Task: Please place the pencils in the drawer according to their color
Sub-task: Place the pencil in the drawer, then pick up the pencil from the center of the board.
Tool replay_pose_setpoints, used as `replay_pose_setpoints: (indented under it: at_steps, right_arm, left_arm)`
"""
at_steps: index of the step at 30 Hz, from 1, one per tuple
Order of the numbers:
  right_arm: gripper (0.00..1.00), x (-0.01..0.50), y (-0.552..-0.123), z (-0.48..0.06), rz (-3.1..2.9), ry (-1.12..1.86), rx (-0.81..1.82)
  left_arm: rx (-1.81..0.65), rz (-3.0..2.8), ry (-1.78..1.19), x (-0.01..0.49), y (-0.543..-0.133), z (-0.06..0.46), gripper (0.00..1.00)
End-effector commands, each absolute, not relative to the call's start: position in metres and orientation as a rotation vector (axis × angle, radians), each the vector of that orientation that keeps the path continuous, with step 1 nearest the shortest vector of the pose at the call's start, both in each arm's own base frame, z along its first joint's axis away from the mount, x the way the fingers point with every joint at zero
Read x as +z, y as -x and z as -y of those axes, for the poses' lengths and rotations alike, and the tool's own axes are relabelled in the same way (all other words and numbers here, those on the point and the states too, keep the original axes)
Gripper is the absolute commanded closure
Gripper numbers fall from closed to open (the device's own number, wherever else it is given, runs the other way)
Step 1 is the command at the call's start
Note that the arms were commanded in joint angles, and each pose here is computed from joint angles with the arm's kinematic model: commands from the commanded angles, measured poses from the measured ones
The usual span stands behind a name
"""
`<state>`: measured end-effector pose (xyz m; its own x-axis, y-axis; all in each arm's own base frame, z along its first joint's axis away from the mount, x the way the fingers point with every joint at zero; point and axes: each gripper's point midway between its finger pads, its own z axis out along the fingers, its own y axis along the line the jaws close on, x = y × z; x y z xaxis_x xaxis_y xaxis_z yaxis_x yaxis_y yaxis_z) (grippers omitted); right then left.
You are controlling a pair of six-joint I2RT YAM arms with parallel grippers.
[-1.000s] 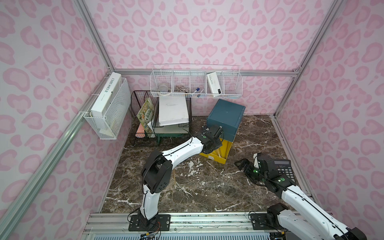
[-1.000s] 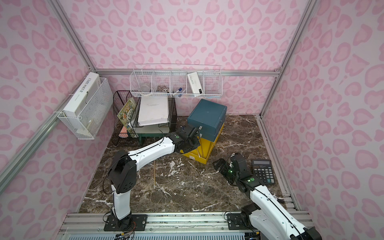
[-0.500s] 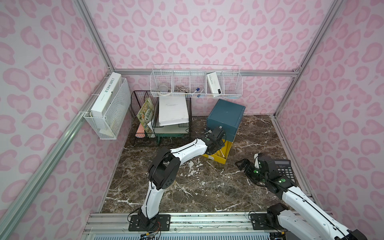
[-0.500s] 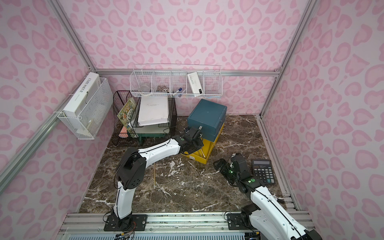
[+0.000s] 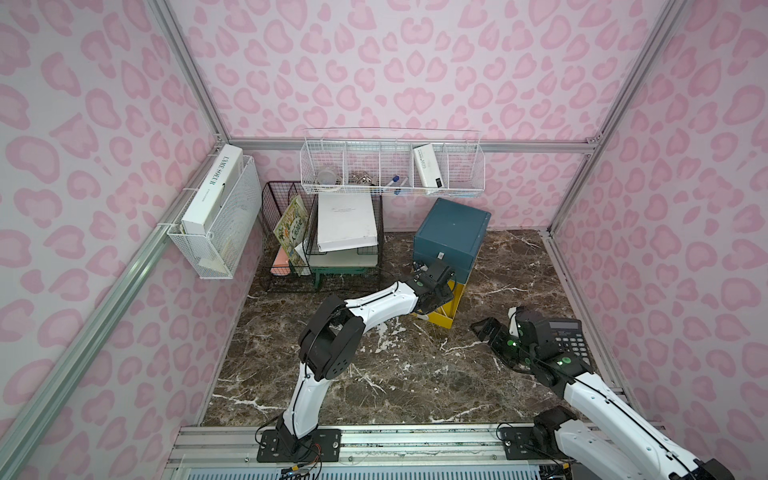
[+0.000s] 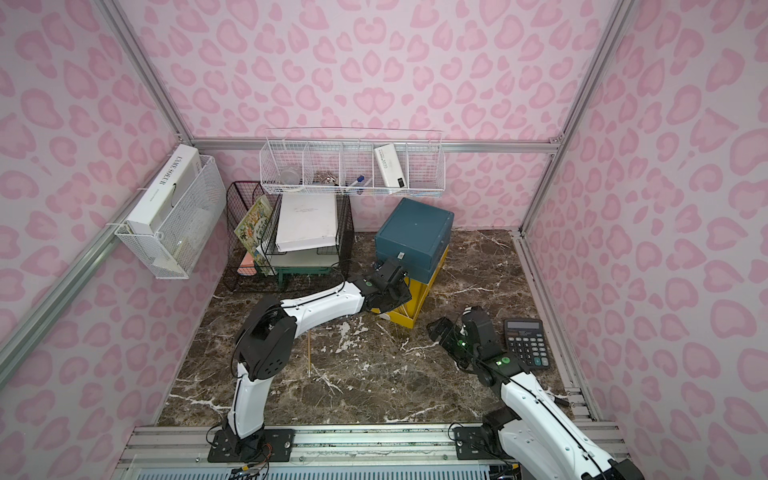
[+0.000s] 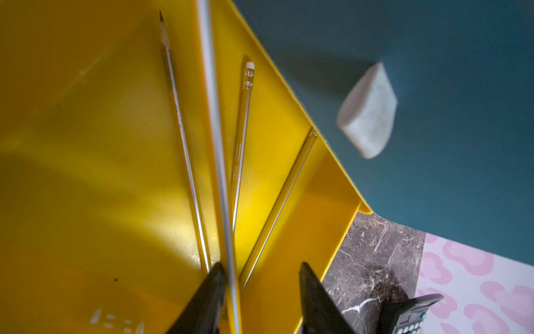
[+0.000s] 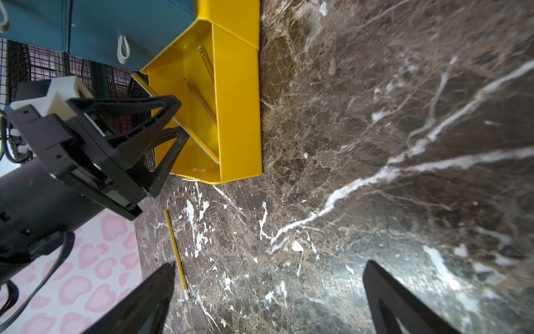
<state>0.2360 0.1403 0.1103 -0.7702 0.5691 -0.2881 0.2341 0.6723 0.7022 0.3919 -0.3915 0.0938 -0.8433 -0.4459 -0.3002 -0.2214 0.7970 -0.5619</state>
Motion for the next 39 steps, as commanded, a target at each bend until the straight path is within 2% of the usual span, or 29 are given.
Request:
replay_pose_setpoints:
  at_steps: [1, 8, 16, 20, 25, 31, 39]
  right_arm:
    - [0.00, 0.110, -0.236, -0.137, -2.400, -0.617, 0.881]
    - [0.00, 0.116, -0.239, -0.130, -2.372, -0.627, 0.871]
    - [0.00, 0.118, -0.241, -0.123, -2.370, -0.635, 0.856]
    - [0.00, 0.117, -0.241, -0.121, -2.372, -0.614, 0.845]
    - [0.00, 0.126, -0.243, -0.121, -2.380, -0.485, 0.786]
    - [0.00, 0.137, -0.246, -0.139, -2.373, -0.385, 0.809]
    - [0.00, 0.125, -0.228, -0.190, -2.440, -0.234, 0.843]
  left_arm:
    - [-0.754, -2.558, 0.446, 0.106, -0.391, 0.396, 0.39]
    - [-0.770, -2.536, 0.377, 0.131, -0.389, 0.395, 0.22]
    - [-0.792, -2.497, 0.346, 0.163, -0.379, 0.383, 0.21]
    - [-0.699, -2.484, 0.321, 0.182, -0.361, 0.350, 0.20]
    - [-0.460, -2.491, 0.320, 0.184, -0.328, 0.280, 0.16]
    - [-0.178, -2.549, 0.324, 0.169, -0.290, 0.203, 0.11]
    - [0.025, -2.681, 0.355, 0.139, -0.247, 0.144, 0.06]
